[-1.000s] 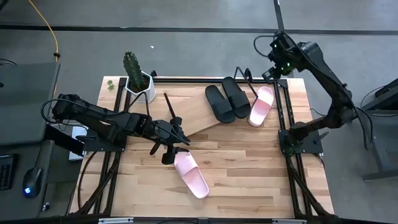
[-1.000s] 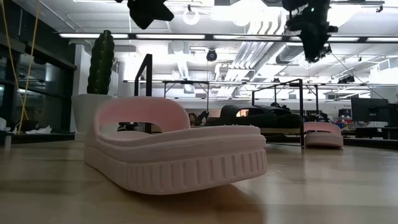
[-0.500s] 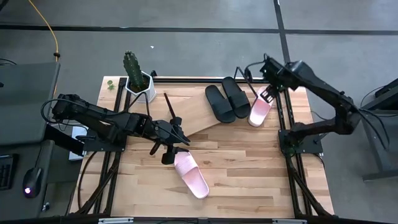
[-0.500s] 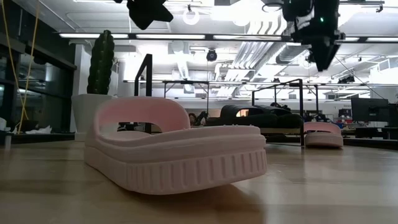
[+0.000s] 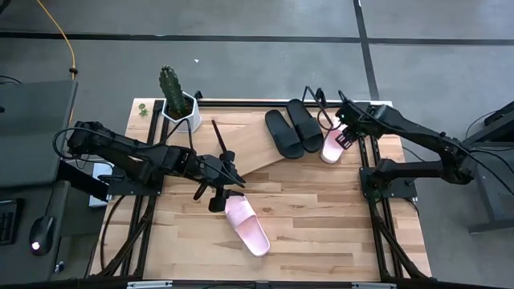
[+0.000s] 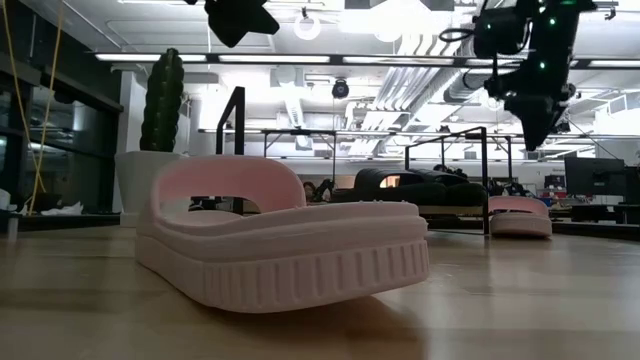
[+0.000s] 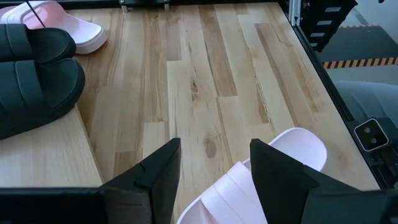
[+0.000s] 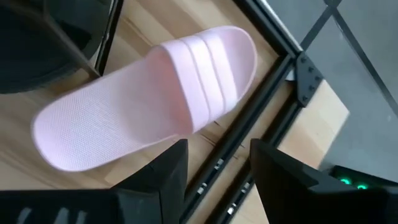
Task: Pick and place slides into the shelf
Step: Put the top pink slide on the shelf
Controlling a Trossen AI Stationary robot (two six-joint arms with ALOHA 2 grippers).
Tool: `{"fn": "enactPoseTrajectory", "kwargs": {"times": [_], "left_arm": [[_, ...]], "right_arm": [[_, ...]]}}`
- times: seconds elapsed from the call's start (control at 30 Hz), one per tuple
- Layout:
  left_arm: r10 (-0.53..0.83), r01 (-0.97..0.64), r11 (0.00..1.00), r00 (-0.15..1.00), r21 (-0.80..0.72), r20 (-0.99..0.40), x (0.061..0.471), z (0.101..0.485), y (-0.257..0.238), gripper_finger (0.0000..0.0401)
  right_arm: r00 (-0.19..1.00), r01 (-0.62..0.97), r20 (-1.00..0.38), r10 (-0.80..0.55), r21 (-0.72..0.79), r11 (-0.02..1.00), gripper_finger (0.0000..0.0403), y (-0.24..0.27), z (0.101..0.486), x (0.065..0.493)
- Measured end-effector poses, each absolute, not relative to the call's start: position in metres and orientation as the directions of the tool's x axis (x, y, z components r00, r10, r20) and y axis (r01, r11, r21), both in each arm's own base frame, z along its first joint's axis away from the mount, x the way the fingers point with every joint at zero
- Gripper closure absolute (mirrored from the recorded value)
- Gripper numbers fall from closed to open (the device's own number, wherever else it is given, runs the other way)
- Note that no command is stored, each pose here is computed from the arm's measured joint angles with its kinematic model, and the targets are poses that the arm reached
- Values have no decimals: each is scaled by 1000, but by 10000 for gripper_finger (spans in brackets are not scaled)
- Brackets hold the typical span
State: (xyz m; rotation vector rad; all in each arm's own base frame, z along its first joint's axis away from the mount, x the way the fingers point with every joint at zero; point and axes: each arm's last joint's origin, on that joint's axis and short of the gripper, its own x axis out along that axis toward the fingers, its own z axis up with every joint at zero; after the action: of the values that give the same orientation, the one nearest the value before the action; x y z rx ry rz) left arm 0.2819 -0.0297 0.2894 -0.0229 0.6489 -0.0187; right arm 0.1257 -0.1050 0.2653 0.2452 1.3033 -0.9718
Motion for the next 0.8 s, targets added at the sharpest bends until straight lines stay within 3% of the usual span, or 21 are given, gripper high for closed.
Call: {"fn": "enactPoseTrajectory", "kwargs": {"times": [0.3, 0.8], "left_arm": [[-25, 10, 1000, 799, -28, -601, 282, 290, -30, 224], [-25, 15, 1000, 797, -21, -604, 282, 289, -30, 224]], "right_arm": [[-3, 679, -876, -483, -356, 642, 240, -100, 235, 132], [113, 564, -890, -443, -310, 766, 240, -84, 234, 147]]}}
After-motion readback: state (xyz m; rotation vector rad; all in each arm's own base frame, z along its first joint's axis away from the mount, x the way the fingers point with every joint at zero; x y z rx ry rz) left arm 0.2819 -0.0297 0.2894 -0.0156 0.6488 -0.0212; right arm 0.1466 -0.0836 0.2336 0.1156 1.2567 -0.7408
